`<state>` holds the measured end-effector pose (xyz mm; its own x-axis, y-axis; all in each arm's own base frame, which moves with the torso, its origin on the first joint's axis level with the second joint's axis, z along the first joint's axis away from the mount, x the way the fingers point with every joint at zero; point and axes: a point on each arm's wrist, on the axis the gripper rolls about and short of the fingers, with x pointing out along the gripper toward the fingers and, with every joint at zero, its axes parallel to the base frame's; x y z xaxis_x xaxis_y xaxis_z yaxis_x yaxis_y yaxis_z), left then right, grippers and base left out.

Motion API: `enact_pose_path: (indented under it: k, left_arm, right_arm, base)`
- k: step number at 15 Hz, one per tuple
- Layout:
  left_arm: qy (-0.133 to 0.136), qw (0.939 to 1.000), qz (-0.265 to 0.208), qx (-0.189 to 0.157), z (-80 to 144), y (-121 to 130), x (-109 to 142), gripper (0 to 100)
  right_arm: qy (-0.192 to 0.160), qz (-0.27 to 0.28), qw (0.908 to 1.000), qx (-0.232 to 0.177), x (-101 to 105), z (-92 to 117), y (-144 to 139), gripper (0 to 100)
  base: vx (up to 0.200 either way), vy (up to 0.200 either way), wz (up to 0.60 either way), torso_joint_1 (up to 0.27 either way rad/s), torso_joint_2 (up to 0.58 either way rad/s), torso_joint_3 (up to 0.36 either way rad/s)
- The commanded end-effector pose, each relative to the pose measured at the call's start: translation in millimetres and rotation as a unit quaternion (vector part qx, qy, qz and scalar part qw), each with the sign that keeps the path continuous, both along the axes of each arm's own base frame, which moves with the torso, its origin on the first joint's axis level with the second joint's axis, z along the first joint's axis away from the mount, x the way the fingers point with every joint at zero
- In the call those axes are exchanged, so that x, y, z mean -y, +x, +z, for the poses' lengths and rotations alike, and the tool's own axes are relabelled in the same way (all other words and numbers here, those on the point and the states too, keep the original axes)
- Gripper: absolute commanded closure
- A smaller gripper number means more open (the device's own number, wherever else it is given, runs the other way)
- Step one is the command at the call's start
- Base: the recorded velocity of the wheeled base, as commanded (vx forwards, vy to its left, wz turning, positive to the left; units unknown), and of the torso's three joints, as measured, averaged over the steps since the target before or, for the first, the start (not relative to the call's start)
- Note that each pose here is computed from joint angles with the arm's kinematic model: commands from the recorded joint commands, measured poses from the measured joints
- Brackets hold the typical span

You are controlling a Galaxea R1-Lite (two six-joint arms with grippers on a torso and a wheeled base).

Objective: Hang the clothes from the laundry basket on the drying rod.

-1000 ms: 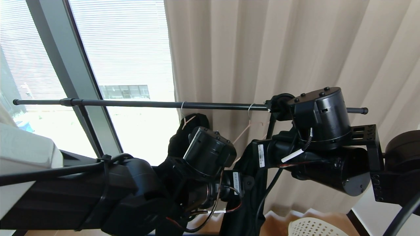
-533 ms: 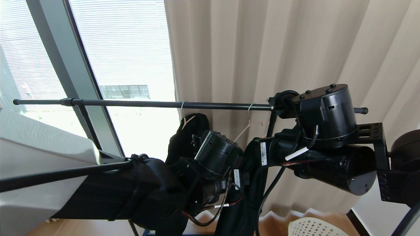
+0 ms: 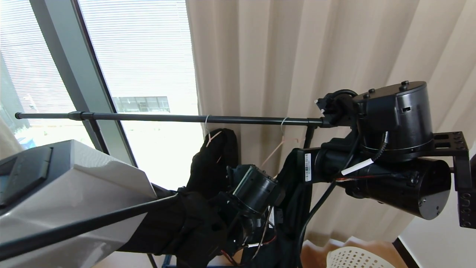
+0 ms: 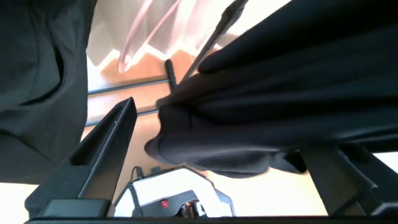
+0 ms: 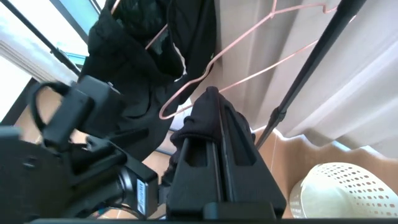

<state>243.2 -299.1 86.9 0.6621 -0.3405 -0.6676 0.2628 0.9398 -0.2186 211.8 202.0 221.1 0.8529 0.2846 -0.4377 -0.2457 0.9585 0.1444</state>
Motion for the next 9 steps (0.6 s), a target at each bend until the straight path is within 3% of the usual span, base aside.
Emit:
enact_pose_path:
  k: [1, 4, 7, 8, 9]
  left_arm:
    - [0.016, 0.9998, -0.006, -0.010, -10, -6, 1, 0]
    - [0.029, 0.9993, -0.014, -0.018, -16, -13, -2, 0]
    - [0.023, 0.9995, -0.017, -0.011, -6, -18, -6, 0]
    - [0.017, 0.9997, -0.017, -0.007, 0, -20, -9, 100]
    - [0.015, 0.9997, -0.017, -0.005, 4, -22, -12, 100]
  right_arm:
    - [0.007, -0.003, 0.9999, 0.007, 4, 6, -2, 100]
    - [0.008, -0.011, 0.9999, 0.010, 9, 8, 0, 100]
    - [0.008, -0.023, 0.9996, 0.012, 14, 9, 5, 100]
    - [0.005, -0.028, 0.9996, 0.010, 16, 7, 7, 100]
    - [0.005, -0.031, 0.9995, 0.010, 17, 7, 9, 100]
  base:
    - [0.000, 0.000, 0.00, 0.000, 0.00, 0.000]
    - [0.000, 0.000, 0.00, 0.000, 0.00, 0.000]
    - [0.000, 0.000, 0.00, 0.000, 0.00, 0.000]
    - [0.000, 0.000, 0.00, 0.000, 0.00, 0.000]
    - [0.000, 0.000, 0.00, 0.000, 0.00, 0.000]
